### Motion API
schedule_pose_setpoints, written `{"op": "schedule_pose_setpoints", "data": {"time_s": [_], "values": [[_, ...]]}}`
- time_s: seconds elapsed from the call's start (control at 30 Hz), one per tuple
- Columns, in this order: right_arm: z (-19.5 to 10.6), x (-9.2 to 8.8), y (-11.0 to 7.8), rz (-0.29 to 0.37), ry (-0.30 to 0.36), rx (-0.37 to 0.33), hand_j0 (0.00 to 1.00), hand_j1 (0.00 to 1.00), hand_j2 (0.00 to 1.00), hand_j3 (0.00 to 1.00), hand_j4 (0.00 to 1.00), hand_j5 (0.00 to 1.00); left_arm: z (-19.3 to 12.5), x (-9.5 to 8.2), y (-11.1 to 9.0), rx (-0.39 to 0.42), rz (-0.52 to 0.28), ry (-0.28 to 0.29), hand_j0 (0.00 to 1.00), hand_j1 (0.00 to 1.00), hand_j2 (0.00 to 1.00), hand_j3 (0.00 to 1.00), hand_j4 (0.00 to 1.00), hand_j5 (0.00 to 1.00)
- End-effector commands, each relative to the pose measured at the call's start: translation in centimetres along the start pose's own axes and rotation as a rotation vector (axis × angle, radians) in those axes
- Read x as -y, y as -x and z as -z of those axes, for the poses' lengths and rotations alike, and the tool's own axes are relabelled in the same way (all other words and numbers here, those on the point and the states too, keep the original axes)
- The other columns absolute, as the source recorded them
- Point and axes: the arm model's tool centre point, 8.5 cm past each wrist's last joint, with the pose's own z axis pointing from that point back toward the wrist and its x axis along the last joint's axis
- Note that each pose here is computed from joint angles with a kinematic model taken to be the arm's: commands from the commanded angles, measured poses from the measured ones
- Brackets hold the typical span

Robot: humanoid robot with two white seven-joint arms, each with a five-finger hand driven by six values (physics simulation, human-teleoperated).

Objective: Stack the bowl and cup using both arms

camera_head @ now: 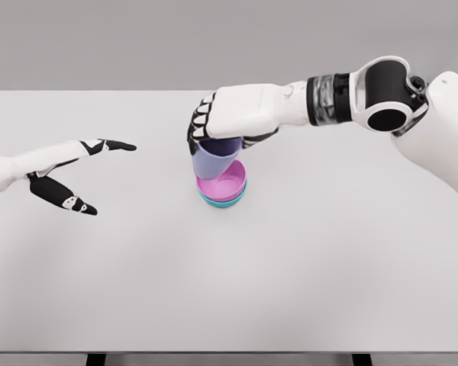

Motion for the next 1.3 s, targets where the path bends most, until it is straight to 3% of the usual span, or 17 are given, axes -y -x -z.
{"op": "schedule_pose_setpoints", "data": {"time_s": [0.0, 0.17, 0.6, 0.63, 0.67, 0.7, 0.9, 1.0, 1.1, 1.2, 1.23, 1.27], "values": [[0.8, -0.8, 0.3, 0.029, -0.014, 0.002, 0.69, 0.69, 0.69, 0.69, 0.69, 0.69, 0.0, -0.1, -0.1, 0.004, -0.005, -0.004, 1.00, 1.00, 1.00, 1.00, 1.00, 1.00], [1.6, -3.0, 0.8, 0.065, -0.075, -0.003, 0.69, 0.69, 0.69, 0.69, 0.69, 0.69, 0.0, -0.1, -0.1, 0.004, -0.005, -0.004, 1.00, 1.00, 1.00, 1.00, 1.00, 1.00], [1.8, -3.8, 0.9, 0.068, -0.102, -0.008, 0.72, 0.72, 0.72, 0.72, 0.72, 0.72, 0.0, 0.0, -0.1, 0.003, -0.007, -0.004, 1.00, 1.00, 1.00, 1.00, 1.00, 1.00], [1.8, -3.7, 0.9, 0.066, -0.100, -0.008, 0.76, 0.76, 0.76, 0.76, 0.76, 0.76, 0.0, 0.0, -0.1, 0.003, -0.006, -0.004, 1.00, 1.00, 1.00, 1.00, 1.00, 1.00], [1.7, -3.6, 0.9, 0.063, -0.101, -0.009, 0.95, 0.95, 0.95, 0.95, 0.95, 0.95, 0.0, 0.0, -0.1, 0.003, -0.007, -0.004, 1.00, 1.00, 1.00, 1.00, 1.00, 1.00], [1.8, -3.6, 0.8, 0.057, -0.103, -0.008, 0.98, 0.98, 0.98, 0.98, 0.98, 0.98, 0.0, -0.1, -0.1, 0.004, -0.005, -0.004, 1.00, 1.00, 1.00, 1.00, 1.00, 1.00], [1.2, -3.1, 0.9, 0.047, -0.093, -0.015, 1.00, 1.00, 1.00, 1.00, 1.00, 1.00, 0.0, 0.0, -0.1, 0.005, -0.006, -0.003, 1.00, 1.00, 1.00, 1.00, 1.00, 1.00], [0.5, -1.7, 1.2, 0.029, -0.056, -0.028, 1.00, 1.00, 1.00, 1.00, 1.00, 1.00, 0.0, 0.0, -0.1, 0.005, -0.006, -0.003, 1.00, 1.00, 1.00, 1.00, 1.00, 1.00], [-3.9, -0.5, 2.6, 0.004, -0.025, -0.115, 1.00, 1.00, 1.00, 1.00, 1.00, 1.00, 0.0, 0.0, -0.1, 0.005, -0.006, -0.003, 1.00, 1.00, 1.00, 1.00, 1.00, 1.00], [-11.7, -0.8, 5.0, 0.014, -0.032, -0.286, 1.00, 1.00, 1.00, 1.00, 1.00, 1.00, 0.0, 0.0, -0.1, 0.005, -0.006, -0.003, 1.00, 1.00, 1.00, 1.00, 1.00, 1.00], [-15.7, -2.5, 5.3, 0.057, -0.054, -0.356, 1.00, 1.00, 1.00, 1.00, 1.00, 1.00, 0.0, -0.1, -0.1, 0.005, -0.005, -0.004, 1.00, 1.00, 1.00, 1.00, 1.00, 1.00], [-17.2, -4.3, 5.2, 0.104, -0.074, -0.376, 1.00, 1.00, 1.00, 1.00, 1.00, 1.00, 0.0, -0.1, -0.1, 0.005, -0.005, -0.004, 1.00, 1.00, 1.00, 1.00, 1.00, 1.00]]}}
